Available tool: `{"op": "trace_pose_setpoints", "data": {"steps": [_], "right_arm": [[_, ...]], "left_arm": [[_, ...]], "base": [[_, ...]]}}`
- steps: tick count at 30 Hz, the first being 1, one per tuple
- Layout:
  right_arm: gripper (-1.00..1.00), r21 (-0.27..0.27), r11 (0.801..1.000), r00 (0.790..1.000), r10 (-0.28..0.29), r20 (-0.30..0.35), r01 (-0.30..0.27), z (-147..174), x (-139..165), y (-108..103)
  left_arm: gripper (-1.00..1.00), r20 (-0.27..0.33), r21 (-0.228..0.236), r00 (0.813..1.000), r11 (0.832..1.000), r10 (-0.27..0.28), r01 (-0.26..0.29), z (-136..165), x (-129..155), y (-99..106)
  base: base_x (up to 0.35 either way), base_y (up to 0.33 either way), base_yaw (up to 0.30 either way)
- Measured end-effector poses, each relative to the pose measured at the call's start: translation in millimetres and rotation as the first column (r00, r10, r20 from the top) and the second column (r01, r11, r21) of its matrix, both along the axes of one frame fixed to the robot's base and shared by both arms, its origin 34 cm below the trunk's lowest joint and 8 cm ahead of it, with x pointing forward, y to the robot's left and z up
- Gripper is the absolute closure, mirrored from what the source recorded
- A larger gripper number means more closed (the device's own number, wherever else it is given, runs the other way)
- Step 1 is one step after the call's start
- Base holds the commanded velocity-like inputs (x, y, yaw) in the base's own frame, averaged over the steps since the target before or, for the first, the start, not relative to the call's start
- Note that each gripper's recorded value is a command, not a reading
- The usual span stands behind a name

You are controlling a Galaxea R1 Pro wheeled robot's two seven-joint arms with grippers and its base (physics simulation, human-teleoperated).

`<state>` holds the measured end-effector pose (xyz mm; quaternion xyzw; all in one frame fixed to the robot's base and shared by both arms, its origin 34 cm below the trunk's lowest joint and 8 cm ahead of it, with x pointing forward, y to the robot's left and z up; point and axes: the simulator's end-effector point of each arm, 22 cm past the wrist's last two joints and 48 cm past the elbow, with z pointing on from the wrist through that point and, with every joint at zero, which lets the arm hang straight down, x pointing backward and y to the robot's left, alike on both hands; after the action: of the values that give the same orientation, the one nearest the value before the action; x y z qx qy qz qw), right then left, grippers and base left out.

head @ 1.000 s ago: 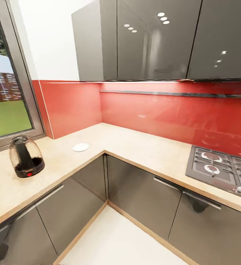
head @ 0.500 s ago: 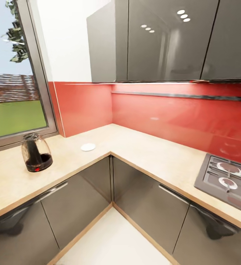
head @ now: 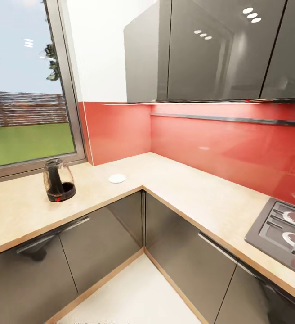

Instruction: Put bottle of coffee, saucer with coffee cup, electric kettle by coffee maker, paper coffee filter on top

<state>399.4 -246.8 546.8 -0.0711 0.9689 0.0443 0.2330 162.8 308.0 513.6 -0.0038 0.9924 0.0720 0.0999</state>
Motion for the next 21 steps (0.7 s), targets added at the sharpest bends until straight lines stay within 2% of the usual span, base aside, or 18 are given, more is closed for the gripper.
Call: {"op": "trace_pose_setpoints", "data": {"steps": [14, 21], "right_arm": [[-1.00, 0.000, 1.000, 1.000, 0.000, 0.009, 0.000, 2.2, 2.9, 0.2], [-1.00, 0.000, 1.000, 1.000, 0.000, 0.010, 0.000, 2.6, 3.3, 0.1]], "left_arm": [[-1.00, 0.008, 0.002, 1.000, 1.000, 0.001, -0.001, 0.3, 3.1, 1.0], [-1.00, 0.009, 0.002, 1.000, 1.000, 0.001, -0.002, 0.3, 3.3, 1.1]], "base": [[-0.027, -0.277, 0.276], [0.000, -0.231, 0.054]]}}
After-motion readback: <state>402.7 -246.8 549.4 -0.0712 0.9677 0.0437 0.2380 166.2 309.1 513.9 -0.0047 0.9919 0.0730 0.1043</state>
